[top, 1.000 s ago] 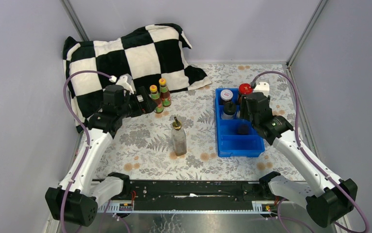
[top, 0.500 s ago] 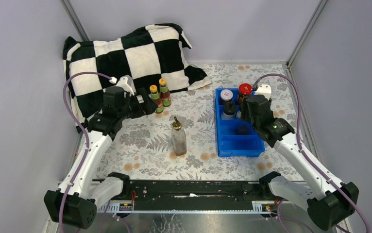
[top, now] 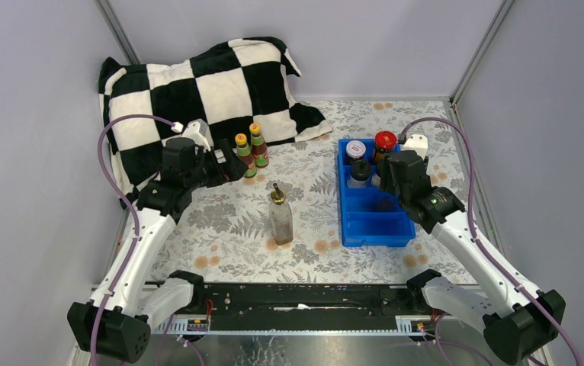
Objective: Organize the condiment bottles
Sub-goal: Place the bottle in the storage box, then pick up the bottle from the center of the board.
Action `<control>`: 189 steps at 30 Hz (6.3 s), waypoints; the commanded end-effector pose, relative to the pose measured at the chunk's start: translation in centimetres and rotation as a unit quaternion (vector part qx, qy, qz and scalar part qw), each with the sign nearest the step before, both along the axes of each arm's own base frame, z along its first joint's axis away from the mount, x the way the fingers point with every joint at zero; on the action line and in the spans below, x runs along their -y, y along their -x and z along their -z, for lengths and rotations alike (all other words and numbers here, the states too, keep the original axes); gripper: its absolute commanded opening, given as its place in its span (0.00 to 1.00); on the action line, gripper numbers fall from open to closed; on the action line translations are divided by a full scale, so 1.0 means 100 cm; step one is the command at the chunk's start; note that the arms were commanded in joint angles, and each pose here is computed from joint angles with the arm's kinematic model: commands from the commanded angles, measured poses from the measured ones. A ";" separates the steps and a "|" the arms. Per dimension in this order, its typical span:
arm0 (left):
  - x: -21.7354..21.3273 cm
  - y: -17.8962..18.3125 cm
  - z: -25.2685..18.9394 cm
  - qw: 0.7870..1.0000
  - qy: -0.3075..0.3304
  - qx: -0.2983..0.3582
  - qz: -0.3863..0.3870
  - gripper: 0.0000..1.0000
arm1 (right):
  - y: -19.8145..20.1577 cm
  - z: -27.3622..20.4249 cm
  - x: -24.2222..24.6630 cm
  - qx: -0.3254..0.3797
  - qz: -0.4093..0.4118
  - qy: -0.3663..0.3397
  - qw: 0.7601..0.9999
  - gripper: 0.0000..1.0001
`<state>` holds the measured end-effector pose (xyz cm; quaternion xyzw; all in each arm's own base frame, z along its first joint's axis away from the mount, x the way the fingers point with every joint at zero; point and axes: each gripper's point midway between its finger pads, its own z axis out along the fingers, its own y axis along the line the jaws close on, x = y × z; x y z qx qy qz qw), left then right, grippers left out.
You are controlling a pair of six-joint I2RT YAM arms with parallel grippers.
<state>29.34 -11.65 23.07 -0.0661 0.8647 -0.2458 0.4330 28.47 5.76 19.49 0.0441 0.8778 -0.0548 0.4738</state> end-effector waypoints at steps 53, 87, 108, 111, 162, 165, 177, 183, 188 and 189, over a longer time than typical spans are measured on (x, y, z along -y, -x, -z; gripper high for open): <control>-0.004 -0.018 -0.042 0.999 -0.014 0.041 -0.027 0.99 | 0.090 -0.201 -0.032 0.133 -0.148 -0.213 0.956 0.87; -0.004 -0.021 -0.023 0.999 -0.014 0.024 -0.033 0.99 | 0.094 -0.108 -0.225 0.038 -0.418 -0.097 0.902 1.00; -0.002 -0.015 -0.019 0.999 -0.010 0.027 -0.023 0.99 | 0.110 -0.040 -0.293 0.141 -0.347 -0.130 0.918 1.00; -0.002 -0.014 -0.020 0.999 -0.010 0.028 -0.022 0.99 | 0.112 -0.037 -0.300 0.143 -0.332 -0.133 0.923 1.00; -0.006 -0.006 -0.010 0.999 -0.025 0.025 -0.016 0.99 | 0.079 0.012 -0.320 0.166 -0.240 -0.085 0.953 0.47; -0.006 -0.007 -0.009 0.999 -0.024 0.024 -0.017 0.99 | 0.077 0.001 -0.316 0.176 -0.240 -0.079 0.951 0.47; -0.004 -0.007 -0.008 0.999 -0.021 0.021 -0.015 0.99 | 0.071 -0.042 -0.275 0.211 -0.210 -0.067 0.952 0.47; -0.004 -0.007 -0.008 0.999 -0.021 0.022 -0.016 0.99 | 0.060 -0.057 -0.250 0.217 -0.187 -0.073 0.955 0.46; -0.004 -0.007 -0.009 0.999 -0.021 0.022 -0.016 0.99 | 0.046 -0.072 -0.228 0.218 -0.174 -0.090 0.956 0.46; -0.004 -0.008 -0.009 0.999 -0.021 0.022 -0.016 0.99 | 0.043 -0.077 -0.221 0.221 -0.167 -0.095 0.956 0.46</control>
